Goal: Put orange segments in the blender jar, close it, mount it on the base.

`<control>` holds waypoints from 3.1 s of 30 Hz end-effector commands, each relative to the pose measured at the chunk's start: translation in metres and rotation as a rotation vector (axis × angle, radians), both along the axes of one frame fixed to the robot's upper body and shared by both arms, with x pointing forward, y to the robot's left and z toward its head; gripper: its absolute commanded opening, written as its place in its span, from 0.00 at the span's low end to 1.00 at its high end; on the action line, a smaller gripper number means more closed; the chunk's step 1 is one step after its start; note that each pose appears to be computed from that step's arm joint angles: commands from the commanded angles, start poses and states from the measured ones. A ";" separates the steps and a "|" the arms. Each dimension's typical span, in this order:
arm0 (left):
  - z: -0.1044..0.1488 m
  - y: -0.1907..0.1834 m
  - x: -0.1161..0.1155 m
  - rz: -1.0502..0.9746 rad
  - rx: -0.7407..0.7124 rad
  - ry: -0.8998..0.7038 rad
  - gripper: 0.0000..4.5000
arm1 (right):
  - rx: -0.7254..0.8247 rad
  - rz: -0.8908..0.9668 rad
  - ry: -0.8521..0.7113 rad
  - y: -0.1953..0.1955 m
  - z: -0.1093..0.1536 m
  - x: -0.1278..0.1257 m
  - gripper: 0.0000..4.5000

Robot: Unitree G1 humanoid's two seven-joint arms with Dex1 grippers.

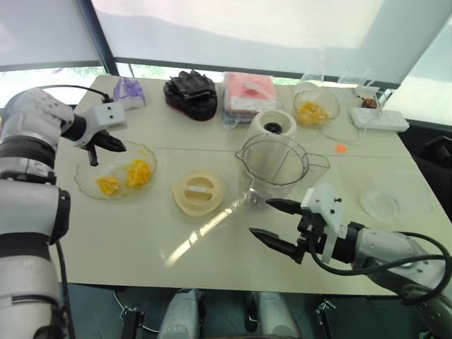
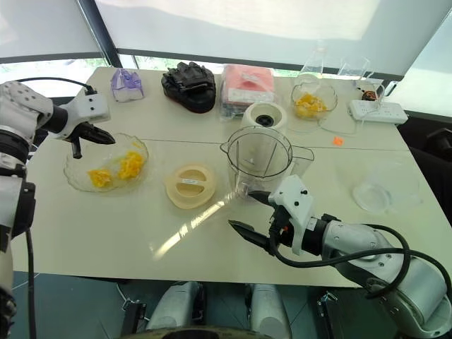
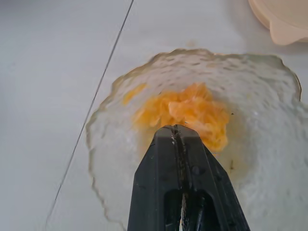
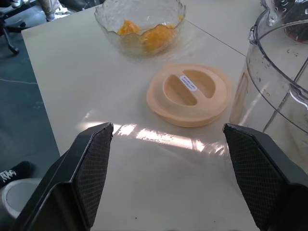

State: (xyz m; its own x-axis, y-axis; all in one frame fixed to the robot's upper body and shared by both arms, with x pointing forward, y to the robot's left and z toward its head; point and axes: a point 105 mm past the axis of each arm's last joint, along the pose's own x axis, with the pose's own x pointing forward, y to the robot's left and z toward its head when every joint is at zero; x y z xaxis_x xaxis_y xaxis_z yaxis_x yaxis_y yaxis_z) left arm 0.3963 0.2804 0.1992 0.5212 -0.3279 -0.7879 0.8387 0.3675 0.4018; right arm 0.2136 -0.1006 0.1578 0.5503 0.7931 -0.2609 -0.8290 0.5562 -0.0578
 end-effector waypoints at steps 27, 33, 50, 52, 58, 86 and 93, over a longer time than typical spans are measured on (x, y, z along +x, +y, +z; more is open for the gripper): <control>0.048 0.029 -0.039 0.062 -0.532 -0.026 0.01 | 0.062 -0.059 0.000 0.002 -0.015 -0.002 0.86; 0.015 0.031 -0.027 0.063 -0.300 -0.051 0.32 | 0.084 -0.046 -0.013 0.012 -0.012 -0.003 0.86; -0.061 -0.016 0.004 0.078 -0.162 0.034 0.76 | 0.096 -0.024 -0.041 0.035 0.001 -0.014 0.86; -0.068 -0.017 0.009 0.124 -0.143 0.022 0.76 | 0.099 -0.032 -0.043 0.035 0.001 -0.013 0.86; -0.082 -0.013 0.017 0.246 -0.085 -0.003 0.76 | 0.102 -0.042 -0.051 0.036 0.001 -0.013 0.86; -0.127 -0.018 0.008 0.357 -0.152 0.056 0.01 | 0.098 -0.062 -0.050 0.037 0.000 -0.010 0.86; -0.081 0.002 0.005 0.320 -0.270 0.027 0.01 | 0.104 -0.066 -0.048 0.039 -0.002 -0.008 0.86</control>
State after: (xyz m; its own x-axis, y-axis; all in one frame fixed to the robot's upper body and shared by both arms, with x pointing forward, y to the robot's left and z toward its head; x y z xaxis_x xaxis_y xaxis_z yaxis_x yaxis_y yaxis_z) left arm 0.3976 0.2794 0.0926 0.5742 -0.3013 -0.7613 0.6719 0.7048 0.2279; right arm 0.2071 -0.0641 0.1488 0.6150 0.7659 -0.1874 -0.7821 0.6229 -0.0208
